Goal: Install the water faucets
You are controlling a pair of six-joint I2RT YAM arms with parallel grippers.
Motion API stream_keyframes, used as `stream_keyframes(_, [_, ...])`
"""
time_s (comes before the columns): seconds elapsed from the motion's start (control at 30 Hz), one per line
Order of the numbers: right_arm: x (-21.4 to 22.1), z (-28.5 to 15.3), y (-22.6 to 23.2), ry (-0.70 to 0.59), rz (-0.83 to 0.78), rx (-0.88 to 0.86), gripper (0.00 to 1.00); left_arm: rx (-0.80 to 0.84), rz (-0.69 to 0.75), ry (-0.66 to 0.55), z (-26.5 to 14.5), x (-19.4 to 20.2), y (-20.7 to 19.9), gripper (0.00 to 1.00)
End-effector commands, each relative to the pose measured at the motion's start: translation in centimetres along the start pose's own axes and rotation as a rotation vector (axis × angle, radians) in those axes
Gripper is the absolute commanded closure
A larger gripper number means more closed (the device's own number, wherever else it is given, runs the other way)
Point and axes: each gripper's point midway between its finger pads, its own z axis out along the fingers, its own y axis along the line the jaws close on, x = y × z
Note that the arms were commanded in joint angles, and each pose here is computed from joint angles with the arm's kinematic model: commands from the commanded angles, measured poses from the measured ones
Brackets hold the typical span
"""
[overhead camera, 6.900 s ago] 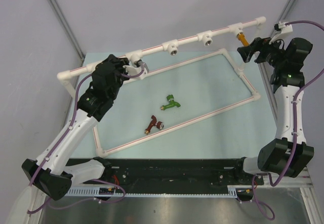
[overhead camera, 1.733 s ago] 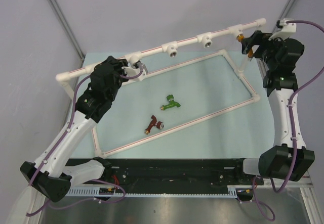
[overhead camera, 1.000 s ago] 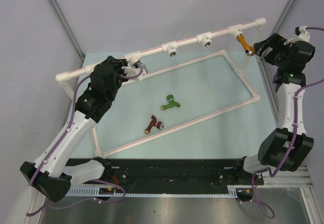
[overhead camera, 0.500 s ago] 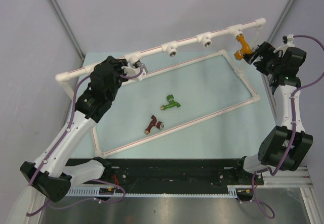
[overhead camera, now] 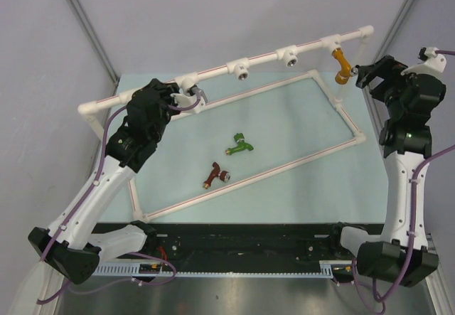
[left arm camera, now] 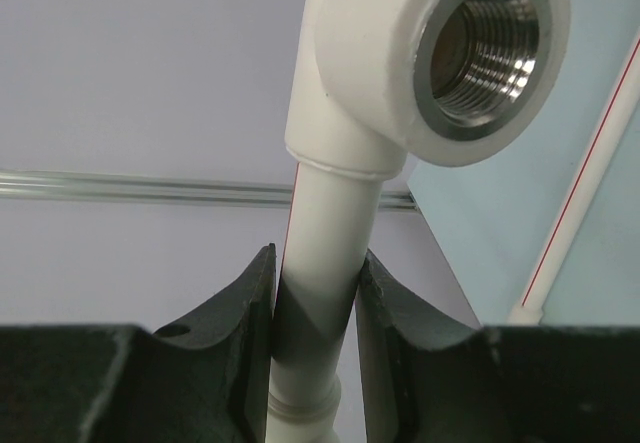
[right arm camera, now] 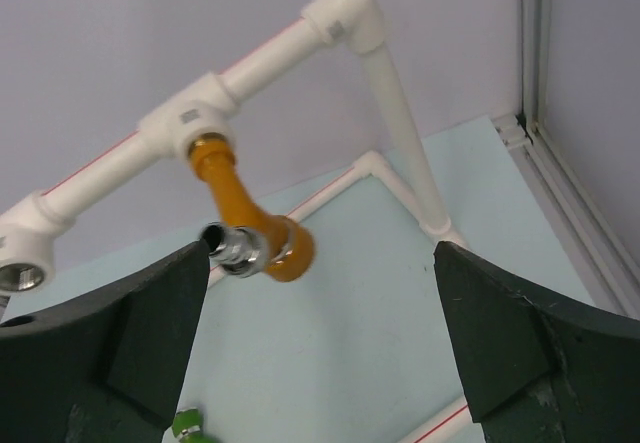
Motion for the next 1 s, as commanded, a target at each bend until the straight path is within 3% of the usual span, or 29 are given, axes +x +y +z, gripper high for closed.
stream_keyframes(0.0, [-3.3, -2.2, 2.2, -0.140, -0.118, 0.013, 0.01, -0.005, -0.096, -0.038, -0.3, -0.9, 0.5, 1.00])
stream_keyframes(0.27, [-1.2, -3.0, 8.0, -0.121, -0.185, -0.257, 0.00, -0.003, -0.098, -0.035, -0.3, -0.8, 0.5, 1.00])
stream_keyframes(0.5, [3.3, -1.5, 6.8, -0.037, -0.209, -0.270, 0.00, 0.000, -0.096, -0.035, -0.3, -0.8, 0.4, 1.00])
stream_keyframes(0.67, [3.4, -0.3, 5.4, -0.049, -0.207, -0.232, 0.00, 0.002, -0.095, -0.036, -0.2, -0.8, 0.3, 1.00])
stream_keyframes(0.97, [1.9, 2.3, 4.9, -0.092, -0.109, -0.340, 0.03, 0.002, -0.095, -0.036, -0.2, -0.8, 0.3, 1.00])
